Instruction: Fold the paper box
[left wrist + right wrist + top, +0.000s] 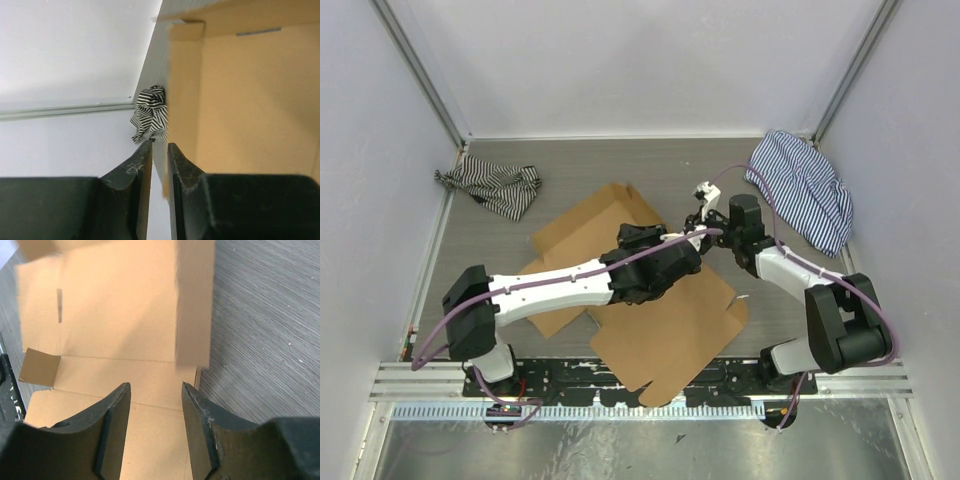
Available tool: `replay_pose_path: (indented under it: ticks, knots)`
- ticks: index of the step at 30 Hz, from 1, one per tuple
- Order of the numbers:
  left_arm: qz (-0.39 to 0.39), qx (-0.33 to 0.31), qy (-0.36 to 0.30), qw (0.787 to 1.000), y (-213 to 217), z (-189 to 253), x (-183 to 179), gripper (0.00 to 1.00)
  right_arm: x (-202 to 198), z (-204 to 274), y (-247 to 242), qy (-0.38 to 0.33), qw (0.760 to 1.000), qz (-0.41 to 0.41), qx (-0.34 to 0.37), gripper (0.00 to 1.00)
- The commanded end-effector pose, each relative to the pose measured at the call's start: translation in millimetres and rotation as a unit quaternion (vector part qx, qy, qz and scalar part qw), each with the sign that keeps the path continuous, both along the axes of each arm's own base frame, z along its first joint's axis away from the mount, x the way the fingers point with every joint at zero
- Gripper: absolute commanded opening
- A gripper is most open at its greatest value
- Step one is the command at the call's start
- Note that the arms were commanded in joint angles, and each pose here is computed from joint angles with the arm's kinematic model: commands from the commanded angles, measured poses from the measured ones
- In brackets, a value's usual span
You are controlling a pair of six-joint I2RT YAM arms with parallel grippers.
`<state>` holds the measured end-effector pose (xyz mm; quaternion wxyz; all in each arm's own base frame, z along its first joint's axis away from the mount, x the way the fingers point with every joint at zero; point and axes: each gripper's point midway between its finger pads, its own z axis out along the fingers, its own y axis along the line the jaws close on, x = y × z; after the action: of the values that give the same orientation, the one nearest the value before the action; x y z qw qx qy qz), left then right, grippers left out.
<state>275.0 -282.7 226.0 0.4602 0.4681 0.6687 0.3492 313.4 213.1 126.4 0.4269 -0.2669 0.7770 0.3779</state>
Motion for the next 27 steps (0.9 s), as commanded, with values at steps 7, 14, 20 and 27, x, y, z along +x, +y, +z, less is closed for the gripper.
replay_pose_path:
  ticks: [7, 14, 20, 27]
  knots:
    - [0.06, -0.134, 0.022, 0.989, 30.8, 21.0, 19.5, 0.62, 28.6, 32.1, 6.5, -0.053, 0.999, 0.011, 0.004, 0.51]
    - [0.173, -0.369, 0.098, 0.908, 92.9, 22.8, 58.8, 0.73, 90.7, 46.6, -7.3, -0.038, 0.995, -0.08, -0.052, 0.54]
    - [0.2, -0.441, 0.16, 0.86, 101.9, -1.5, 68.0, 0.79, 157.4, 15.6, -6.0, 0.105, 0.985, -0.13, -0.034, 1.0]
    - [0.309, -0.475, 0.197, 0.8, 137.8, -44.0, 80.2, 0.82, 156.3, 12.3, 15.3, 0.098, 0.983, -0.15, -0.038, 1.0]
